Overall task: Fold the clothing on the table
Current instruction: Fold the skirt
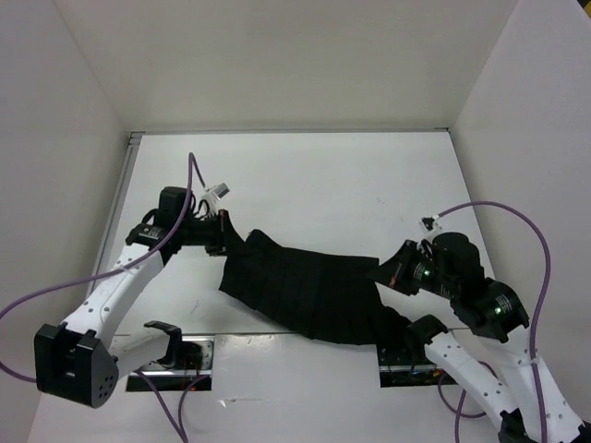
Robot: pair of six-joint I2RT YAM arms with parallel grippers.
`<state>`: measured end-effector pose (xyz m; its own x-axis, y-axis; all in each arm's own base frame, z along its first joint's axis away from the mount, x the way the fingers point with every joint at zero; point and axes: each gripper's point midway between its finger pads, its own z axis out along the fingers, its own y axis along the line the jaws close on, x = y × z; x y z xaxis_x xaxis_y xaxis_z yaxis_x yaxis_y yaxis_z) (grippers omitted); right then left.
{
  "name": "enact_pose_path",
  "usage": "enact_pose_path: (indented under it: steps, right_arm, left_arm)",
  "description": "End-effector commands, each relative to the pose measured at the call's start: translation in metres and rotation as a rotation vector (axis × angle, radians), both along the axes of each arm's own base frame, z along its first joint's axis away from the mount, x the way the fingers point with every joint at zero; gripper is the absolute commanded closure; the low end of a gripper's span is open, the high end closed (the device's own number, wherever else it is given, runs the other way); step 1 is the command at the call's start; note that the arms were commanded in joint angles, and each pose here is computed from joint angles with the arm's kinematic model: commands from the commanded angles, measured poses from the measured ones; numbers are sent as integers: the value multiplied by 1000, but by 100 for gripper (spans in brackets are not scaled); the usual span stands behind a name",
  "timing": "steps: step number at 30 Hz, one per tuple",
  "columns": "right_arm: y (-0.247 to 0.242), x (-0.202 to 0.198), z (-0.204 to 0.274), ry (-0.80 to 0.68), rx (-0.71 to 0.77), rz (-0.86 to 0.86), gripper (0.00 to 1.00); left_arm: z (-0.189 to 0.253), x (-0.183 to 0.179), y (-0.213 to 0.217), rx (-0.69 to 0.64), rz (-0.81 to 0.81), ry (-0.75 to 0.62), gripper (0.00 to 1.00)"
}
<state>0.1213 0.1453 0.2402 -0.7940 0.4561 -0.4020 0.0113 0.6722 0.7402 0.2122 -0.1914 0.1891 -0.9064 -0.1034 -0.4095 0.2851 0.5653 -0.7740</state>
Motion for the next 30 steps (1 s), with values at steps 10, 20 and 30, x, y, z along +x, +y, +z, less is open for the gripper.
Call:
enact_pose_path:
  steps: [10,20,30]
  right_arm:
    - [-52,166,13,-87,-485,-260,100]
    - [-116,308,217,-553,-557,-440,100]
    - [-53,243,62,-324,-435,-198,100]
  left_arm:
    - [-1,151,-8,66,68,-45,90]
    - [226,292,-5,-51,84,-573,87]
    - [95,261,4,-3,76,-406,79]
